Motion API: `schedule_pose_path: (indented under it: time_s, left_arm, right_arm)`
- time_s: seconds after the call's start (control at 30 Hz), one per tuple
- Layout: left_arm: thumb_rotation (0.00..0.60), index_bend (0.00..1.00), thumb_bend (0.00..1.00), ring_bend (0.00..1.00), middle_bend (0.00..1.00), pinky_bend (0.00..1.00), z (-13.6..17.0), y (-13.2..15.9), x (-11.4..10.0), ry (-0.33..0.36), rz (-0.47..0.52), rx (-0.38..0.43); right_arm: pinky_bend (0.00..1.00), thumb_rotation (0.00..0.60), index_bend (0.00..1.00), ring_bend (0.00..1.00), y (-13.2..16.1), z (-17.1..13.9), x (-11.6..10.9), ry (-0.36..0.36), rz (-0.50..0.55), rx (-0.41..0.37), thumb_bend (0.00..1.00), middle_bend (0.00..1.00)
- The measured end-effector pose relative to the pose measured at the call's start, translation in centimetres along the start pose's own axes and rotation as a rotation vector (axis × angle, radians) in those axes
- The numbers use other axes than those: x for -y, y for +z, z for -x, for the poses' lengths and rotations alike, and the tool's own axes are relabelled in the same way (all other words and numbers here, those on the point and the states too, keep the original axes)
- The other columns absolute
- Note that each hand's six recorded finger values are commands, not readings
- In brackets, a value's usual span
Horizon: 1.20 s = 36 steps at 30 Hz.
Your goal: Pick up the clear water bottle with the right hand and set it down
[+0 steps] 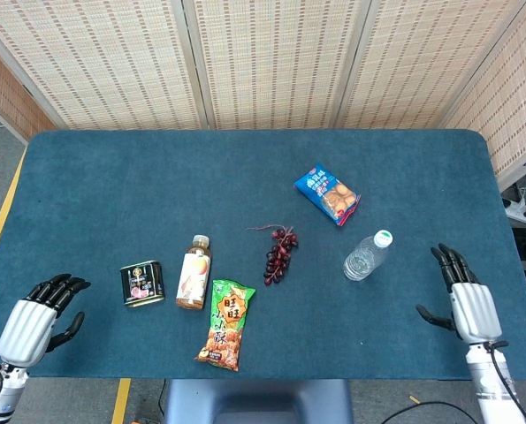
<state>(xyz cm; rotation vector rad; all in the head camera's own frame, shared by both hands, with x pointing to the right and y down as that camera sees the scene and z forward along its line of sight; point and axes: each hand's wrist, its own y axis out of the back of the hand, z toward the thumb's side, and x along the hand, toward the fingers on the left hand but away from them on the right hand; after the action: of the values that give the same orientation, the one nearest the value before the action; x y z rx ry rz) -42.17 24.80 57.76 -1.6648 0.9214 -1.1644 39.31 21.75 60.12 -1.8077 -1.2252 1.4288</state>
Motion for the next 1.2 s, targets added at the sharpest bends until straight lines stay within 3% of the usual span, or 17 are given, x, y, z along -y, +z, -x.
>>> schedule_pose_path:
  time_s: [0.2,0.5,0.83,1.0,1.1,1.2]
  left_arm:
    - [0.600,0.26,0.40,0.20,0.26,0.34,0.0,-0.1,0.1,-0.007,-0.002,-0.004]
    - [0.600,0.26,0.40,0.20,0.26,0.34,0.1,0.2,0.1,-0.007,-0.010,0.005]
    - [0.600,0.26,0.40,0.20,0.26,0.34,0.1,0.1,0.0,-0.007,-0.007,0.004]
    - [0.600,0.26,0.40,0.20,0.27,0.34,0.1,0.1,0.1,-0.008,-0.007,0.005]
    - [0.600,0.26,0.40,0.20,0.27,0.34,0.1,0.2,0.1,-0.009,-0.005,0.006]
    - [0.600,0.26,0.40,0.20,0.27,0.34,0.1,0.2,0.1,-0.010,-0.006,0.009]
  right_arm:
    - [0.22,0.600,0.00,0.00,0.1,1.9,1.4,0.050,0.178,-0.017,0.10,0.00]
    - [0.22,0.600,0.00,0.00,1.3,5.2,3.1,0.099,0.358,-0.040,0.10,0.00]
    - [0.21,0.600,0.00,0.00,3.6,8.2,4.9,0.157,0.441,-0.059,0.10,0.01]
    - [0.21,0.600,0.01,0.02,4.2,9.2,5.6,0.164,0.453,-0.054,0.11,0.11]
    - [0.21,0.600,0.11,0.07,4.5,9.7,6.1,0.175,0.467,-0.048,0.12,0.21]
    - [0.21,0.600,0.31,0.19,4.7,10.2,6.6,0.181,0.489,-0.044,0.17,0.36]
